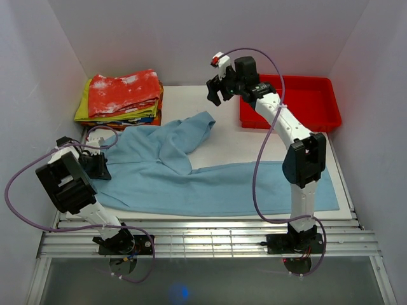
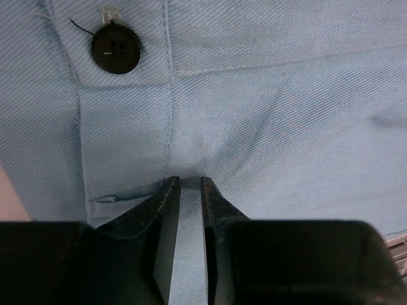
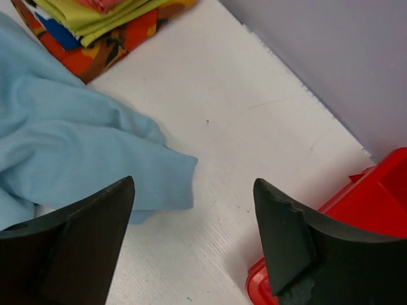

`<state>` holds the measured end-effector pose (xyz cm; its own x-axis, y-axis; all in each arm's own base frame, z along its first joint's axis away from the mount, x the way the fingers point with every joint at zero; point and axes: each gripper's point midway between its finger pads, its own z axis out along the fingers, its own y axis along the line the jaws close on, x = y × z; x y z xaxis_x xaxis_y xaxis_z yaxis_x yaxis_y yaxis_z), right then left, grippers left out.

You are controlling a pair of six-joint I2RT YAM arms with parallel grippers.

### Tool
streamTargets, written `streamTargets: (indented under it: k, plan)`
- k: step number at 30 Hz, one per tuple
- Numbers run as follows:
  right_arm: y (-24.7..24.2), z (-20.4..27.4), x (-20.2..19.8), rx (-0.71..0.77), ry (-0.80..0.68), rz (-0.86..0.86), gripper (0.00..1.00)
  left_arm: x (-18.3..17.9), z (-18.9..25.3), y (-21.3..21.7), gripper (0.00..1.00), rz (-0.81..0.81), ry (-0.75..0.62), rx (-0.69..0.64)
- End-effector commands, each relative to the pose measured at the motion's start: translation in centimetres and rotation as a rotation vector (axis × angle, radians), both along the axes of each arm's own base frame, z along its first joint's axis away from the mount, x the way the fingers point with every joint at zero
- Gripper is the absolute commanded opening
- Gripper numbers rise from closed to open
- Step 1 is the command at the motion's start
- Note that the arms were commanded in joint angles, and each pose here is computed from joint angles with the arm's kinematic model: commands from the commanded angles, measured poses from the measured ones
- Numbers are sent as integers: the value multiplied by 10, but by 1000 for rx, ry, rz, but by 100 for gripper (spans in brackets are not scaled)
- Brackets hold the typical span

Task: Fold and stack the trousers
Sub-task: Flatten the trousers out

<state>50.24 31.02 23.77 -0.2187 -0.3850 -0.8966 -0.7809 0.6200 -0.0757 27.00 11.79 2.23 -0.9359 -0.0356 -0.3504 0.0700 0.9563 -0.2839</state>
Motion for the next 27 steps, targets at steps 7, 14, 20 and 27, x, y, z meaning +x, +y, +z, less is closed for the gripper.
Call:
streamTargets:
  k: [7,14,20,27]
  plan:
    - [70,-4,-98,-13,182,206,78,-13,-8,-1,29,-14,39,-1]
    - [132,-98,-176,-161,339,286,89,-12,-8,-7,32,-7,32,-31]
    - [151,-155,-185,-280,331,278,91,-12,-9,-9,33,4,33,-43]
    - [139,-160,-173,-338,271,244,29,-19,-15,-1,25,0,47,17]
